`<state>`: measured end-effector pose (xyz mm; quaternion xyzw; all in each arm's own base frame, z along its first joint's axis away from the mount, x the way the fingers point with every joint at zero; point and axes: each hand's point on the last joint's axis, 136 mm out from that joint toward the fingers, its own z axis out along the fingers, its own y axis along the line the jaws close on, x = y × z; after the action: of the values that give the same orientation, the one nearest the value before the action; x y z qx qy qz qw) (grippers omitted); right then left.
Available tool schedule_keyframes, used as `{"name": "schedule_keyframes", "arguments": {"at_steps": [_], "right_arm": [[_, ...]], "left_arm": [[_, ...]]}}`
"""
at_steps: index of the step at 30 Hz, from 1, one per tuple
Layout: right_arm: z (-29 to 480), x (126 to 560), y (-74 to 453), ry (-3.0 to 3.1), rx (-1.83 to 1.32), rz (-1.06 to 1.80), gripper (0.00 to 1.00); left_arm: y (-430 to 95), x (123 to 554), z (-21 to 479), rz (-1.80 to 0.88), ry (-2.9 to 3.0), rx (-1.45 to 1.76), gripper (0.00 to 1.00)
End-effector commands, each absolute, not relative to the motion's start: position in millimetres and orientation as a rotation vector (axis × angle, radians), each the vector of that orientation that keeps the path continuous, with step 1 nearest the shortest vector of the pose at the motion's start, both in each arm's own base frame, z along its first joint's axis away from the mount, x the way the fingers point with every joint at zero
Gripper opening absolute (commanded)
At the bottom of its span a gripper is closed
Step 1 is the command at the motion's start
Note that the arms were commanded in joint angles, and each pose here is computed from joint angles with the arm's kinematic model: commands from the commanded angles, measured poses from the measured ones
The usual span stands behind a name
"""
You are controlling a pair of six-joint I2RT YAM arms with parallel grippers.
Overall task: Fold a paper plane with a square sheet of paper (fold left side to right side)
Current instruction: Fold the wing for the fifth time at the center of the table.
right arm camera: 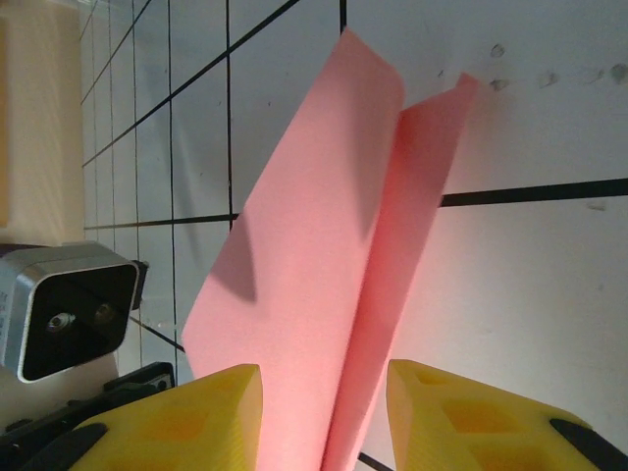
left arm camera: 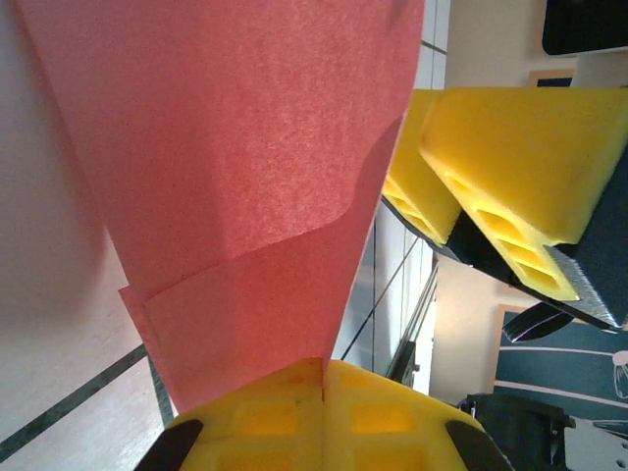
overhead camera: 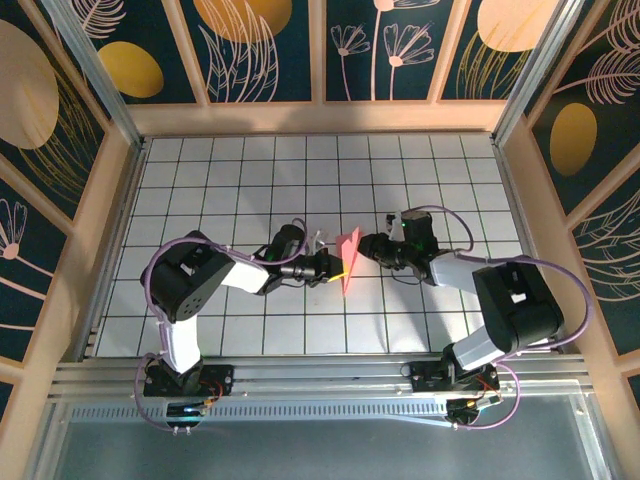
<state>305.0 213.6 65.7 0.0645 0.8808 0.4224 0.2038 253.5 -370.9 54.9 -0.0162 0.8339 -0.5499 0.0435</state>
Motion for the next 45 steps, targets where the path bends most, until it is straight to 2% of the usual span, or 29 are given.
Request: {"name": "schedule_keyframes", "arguments": {"at_steps": [1, 35, 45], "right_arm": [[70, 314, 221, 2.425, 0.186, 1.187, 0.39], [38, 319, 234, 2.516, 0.208, 1.127, 0.40], [15, 310, 227, 2.616, 0.229, 1.028, 0.40]], "left_arm": [[-372, 256, 61, -1.752, 2.504, -0.063, 0.00], [-371, 253, 41, -1.804, 2.539, -0.190, 0.00], [-370, 254, 47, -1.802, 2.519, -0.173, 0.20]]}}
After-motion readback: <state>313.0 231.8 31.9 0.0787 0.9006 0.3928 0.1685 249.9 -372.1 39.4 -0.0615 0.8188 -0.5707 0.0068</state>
